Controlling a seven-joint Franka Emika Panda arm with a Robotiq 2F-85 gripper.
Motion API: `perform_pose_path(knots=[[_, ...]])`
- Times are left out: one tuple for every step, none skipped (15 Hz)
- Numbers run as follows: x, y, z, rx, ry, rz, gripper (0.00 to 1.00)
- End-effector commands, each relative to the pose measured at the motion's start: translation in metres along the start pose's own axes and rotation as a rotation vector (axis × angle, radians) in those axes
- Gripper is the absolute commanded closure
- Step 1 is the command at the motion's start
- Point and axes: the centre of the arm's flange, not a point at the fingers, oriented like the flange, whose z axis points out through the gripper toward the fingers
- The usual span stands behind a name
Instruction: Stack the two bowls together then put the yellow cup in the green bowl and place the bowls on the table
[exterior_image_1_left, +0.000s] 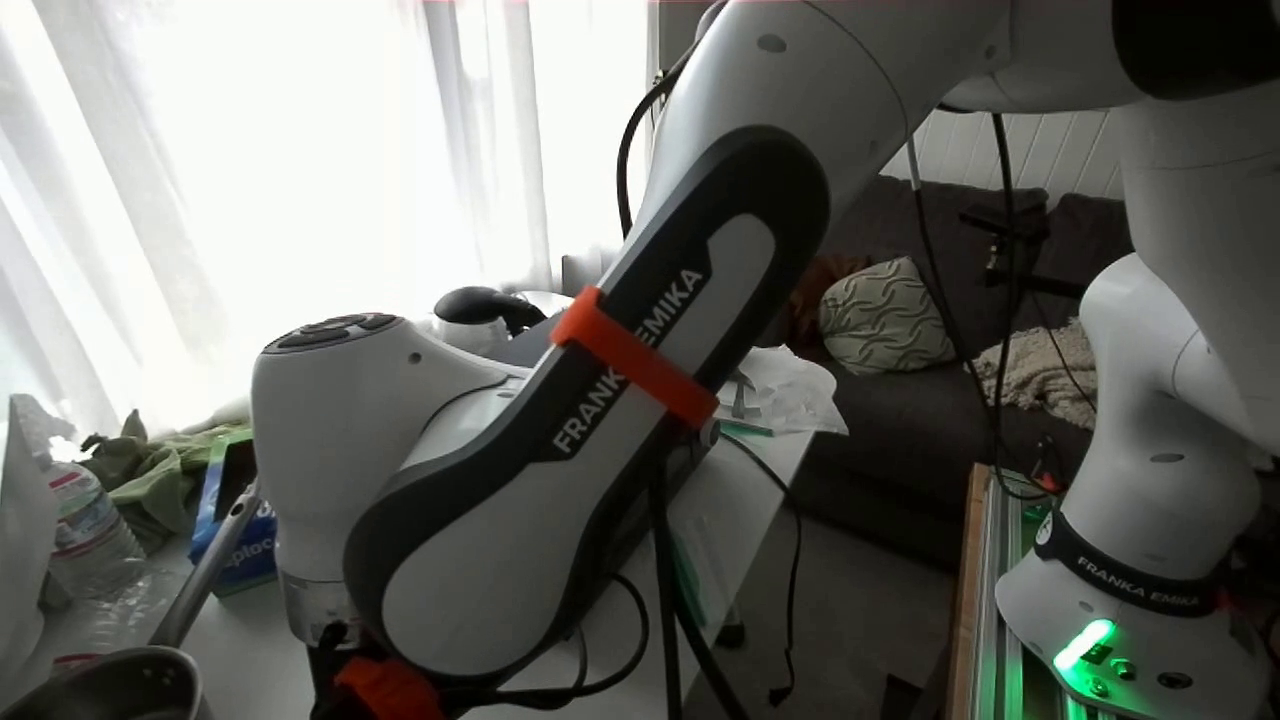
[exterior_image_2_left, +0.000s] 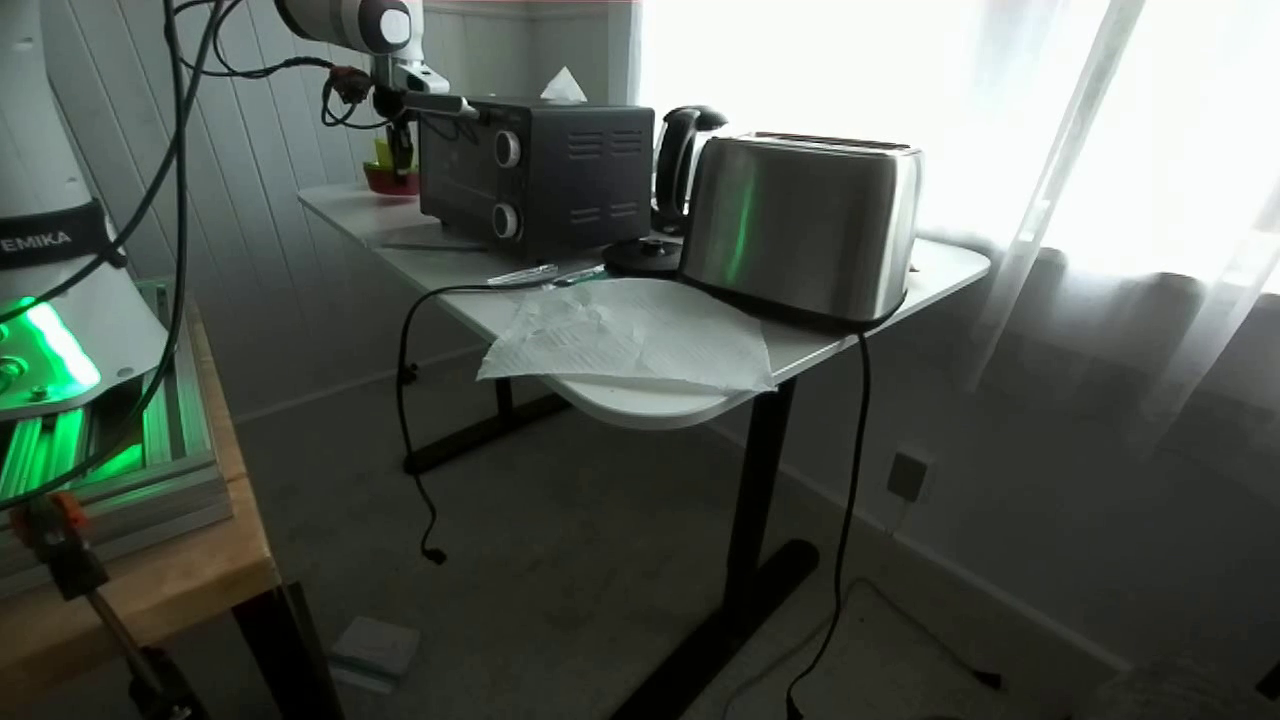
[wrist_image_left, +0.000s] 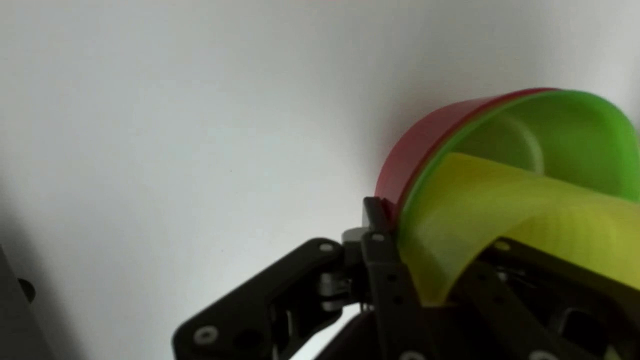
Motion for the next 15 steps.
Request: perform_pose_path(knots=[[-0.004, -0.008, -0.009, 0.013, 0.041, 0.001, 0.60], [-0.004, -0.008, -0.014, 0.033, 0.044, 0.003, 0.53], [-0.004, -0.008, -0.018, 0.046, 0.051, 0.006, 0.46], [-0.004, -0.008, -0.024, 0.062, 0.055, 0.004, 0.38], [-0.003, -0.007, -0.031, 0.077, 0.068, 0.008, 0.32], [-0.003, -0.008, -0.037, 0.092, 0.080, 0.006, 0.26], [-0.003, -0.008, -0.045, 0.104, 0.090, -0.002, 0.18], [-0.004, -0.008, -0.052, 0.101, 0.103, -0.013, 0.12], [-0.006, -0.007, -0.060, 0.111, 0.097, -0.026, 0.05], [-0.007, -0.006, -0.066, 0.120, 0.103, -0.032, 0.01], [-0.009, -0.005, -0.073, 0.116, 0.099, -0.041, 0.00], [-0.011, -0.004, -0.080, 0.123, 0.106, -0.048, 0.00], [-0.013, -0.003, -0.086, 0.123, 0.107, -0.057, 0.00], [-0.015, -0.002, -0.094, 0.150, 0.102, -0.072, 0.00], [-0.017, -0.001, -0.099, 0.170, 0.093, -0.090, 0.00]])
